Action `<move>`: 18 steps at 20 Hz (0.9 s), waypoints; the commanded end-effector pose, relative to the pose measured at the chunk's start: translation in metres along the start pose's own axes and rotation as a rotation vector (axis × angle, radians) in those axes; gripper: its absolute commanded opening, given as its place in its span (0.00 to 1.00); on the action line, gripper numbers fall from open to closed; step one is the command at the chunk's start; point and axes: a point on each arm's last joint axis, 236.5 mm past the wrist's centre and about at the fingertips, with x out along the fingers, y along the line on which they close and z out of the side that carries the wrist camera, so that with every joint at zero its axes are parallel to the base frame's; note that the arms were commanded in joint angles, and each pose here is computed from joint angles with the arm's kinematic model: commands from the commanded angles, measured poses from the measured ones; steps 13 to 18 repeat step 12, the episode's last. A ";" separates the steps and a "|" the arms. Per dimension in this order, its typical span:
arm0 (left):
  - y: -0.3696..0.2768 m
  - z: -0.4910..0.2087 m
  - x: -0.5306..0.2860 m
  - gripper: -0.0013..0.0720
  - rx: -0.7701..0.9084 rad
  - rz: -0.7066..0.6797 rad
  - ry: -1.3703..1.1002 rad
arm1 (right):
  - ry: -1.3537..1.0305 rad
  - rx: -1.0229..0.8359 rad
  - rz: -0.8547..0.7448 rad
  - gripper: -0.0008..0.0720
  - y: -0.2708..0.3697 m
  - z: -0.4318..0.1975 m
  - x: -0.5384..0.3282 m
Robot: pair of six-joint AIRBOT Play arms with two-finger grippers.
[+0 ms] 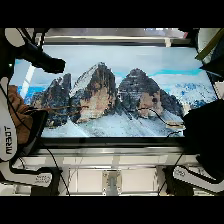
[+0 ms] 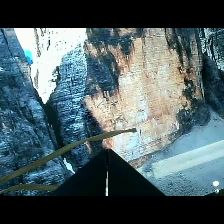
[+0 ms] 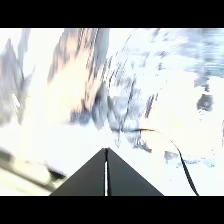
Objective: Fold the clothes and pants, and hang the long-sleeved shirts on hangers.
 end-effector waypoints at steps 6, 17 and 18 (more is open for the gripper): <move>-0.001 -0.001 0.000 0.03 0.000 -0.003 0.003 | 0.152 -0.207 -0.005 0.02 0.044 -0.021 0.037; -0.001 -0.001 0.000 0.03 0.000 -0.003 0.003 | 0.152 -0.207 -0.005 0.02 0.044 -0.021 0.037; -0.001 -0.001 0.000 0.03 0.000 -0.003 0.003 | 0.152 -0.207 -0.005 0.02 0.044 -0.021 0.037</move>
